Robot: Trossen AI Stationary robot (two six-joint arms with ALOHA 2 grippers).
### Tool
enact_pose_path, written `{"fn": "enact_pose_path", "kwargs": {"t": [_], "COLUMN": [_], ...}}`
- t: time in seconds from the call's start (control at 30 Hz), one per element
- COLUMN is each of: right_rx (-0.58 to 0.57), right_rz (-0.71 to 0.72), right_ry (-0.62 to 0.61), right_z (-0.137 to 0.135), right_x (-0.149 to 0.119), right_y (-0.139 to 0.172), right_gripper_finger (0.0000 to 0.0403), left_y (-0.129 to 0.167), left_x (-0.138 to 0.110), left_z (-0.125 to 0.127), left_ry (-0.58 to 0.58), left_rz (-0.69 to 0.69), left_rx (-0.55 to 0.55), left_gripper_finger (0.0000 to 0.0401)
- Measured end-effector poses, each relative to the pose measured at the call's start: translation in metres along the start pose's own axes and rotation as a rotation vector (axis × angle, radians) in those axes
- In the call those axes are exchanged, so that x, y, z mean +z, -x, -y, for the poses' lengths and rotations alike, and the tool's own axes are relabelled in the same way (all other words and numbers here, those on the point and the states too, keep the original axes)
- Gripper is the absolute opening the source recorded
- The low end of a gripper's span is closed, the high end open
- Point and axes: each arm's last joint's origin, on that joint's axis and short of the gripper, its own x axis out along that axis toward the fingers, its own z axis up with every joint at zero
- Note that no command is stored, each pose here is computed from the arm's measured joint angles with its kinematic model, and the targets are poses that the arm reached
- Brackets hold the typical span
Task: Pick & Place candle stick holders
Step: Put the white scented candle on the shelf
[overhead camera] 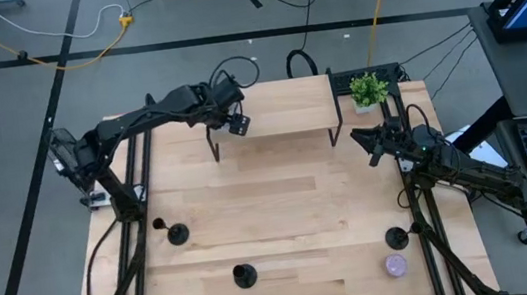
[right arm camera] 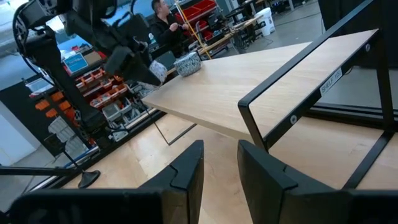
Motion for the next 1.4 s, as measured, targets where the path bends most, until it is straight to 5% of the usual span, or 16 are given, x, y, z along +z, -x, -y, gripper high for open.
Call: {"fn": "enact_pose_path", "kwargs": {"t": [1.0,1.4], "right_rx": [0.0,0.0], "right_rz": [0.0,0.0], "right_ry": [0.0,0.0], "right_z": [0.0,0.0], "right_x": [0.0,0.0], "right_y": [0.0,0.0], "right_gripper_finger": [0.0089,0.0089], "left_y": [-0.0058,-0.0048], "left_x": [-0.0014,0.0049], "left_z": [0.0022,-0.0052], "left_ry": [-0.005,0.014], "left_rz": [-0.047,-0.041], "left_rx": [-0.03,-0.062], "left_gripper_finger": [0.0316,0.0376]}}
